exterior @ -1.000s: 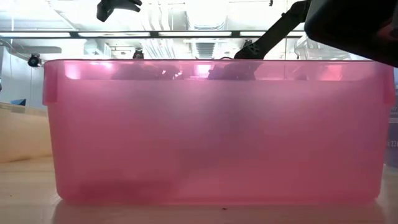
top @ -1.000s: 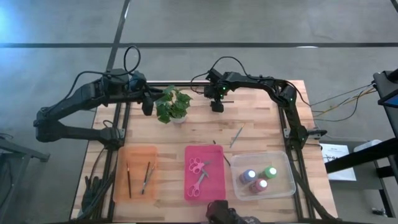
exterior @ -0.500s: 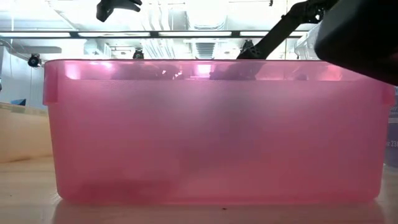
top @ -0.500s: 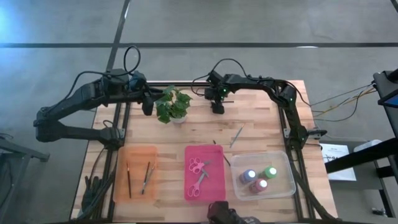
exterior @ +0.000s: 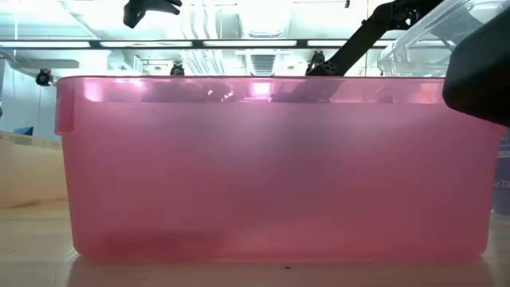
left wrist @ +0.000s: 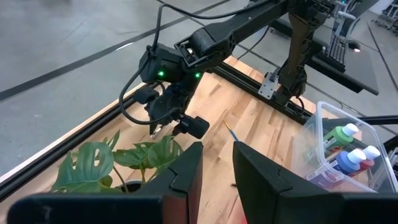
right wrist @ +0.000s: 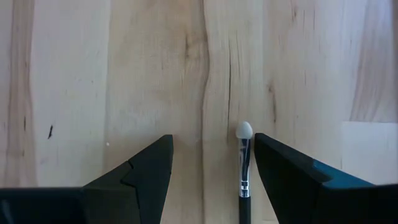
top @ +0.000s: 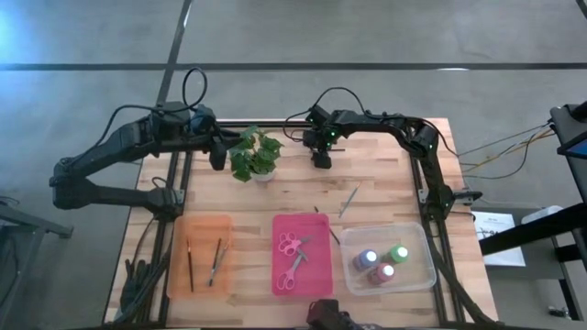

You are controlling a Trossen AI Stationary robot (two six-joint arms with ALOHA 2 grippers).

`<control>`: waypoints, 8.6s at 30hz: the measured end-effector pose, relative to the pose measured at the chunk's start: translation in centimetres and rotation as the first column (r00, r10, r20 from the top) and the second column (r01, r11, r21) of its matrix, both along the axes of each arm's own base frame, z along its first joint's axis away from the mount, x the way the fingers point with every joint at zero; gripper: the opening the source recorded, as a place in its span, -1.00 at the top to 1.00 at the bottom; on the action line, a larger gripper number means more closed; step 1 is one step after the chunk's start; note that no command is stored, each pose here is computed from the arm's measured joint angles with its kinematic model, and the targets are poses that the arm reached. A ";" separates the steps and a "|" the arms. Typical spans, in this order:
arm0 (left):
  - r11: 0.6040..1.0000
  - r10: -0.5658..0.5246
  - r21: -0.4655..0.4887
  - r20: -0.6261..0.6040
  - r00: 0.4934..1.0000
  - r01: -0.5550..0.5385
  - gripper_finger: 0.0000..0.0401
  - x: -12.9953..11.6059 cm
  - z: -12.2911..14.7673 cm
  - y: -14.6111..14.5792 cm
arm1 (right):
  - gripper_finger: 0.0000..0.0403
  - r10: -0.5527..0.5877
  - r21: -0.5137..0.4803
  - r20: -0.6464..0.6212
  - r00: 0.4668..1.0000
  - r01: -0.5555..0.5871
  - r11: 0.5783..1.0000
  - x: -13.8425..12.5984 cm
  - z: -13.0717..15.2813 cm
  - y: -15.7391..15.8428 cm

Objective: Pick & Place Paint Supplies
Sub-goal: Put the black eyeshadow brush into the orange bin, then put the blue paintbrush into the orange bin

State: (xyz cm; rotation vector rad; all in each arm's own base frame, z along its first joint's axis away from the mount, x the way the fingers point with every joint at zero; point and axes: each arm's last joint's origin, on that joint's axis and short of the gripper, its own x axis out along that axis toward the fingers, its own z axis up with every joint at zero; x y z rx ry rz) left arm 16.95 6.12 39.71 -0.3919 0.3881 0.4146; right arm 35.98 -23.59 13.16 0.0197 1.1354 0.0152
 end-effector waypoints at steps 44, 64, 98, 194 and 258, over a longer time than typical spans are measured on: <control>0.992 -0.116 0.045 0.033 0.993 0.114 0.52 1.6 -1.3 -1.4 | 0.96 -0.180 0.233 0.647 0.741 0.033 0.972 -2.6 22.7 7.5; 0.961 -0.244 0.195 0.261 0.934 0.197 -0.12 11.1 -3.1 -0.3 | 0.96 -0.164 0.250 0.872 0.461 -0.131 0.959 -2.9 28.9 11.4; 0.951 -0.310 -0.023 -0.105 0.945 0.309 0.91 10.8 -1.7 -0.8 | 0.40 -0.248 0.405 0.842 0.478 -0.257 0.877 -2.3 29.3 12.6; 0.888 -0.068 -0.455 0.005 0.998 0.062 0.40 0.1 -9.9 -8.2 | -0.11 -0.905 0.061 -0.334 -0.264 0.952 -0.300 -14.5 3.8 12.8; 0.970 -0.205 -0.034 0.412 0.888 0.240 0.40 2.5 -5.1 -7.6 | 0.96 -0.820 0.720 0.546 0.171 0.405 0.564 -13.6 20.2 19.4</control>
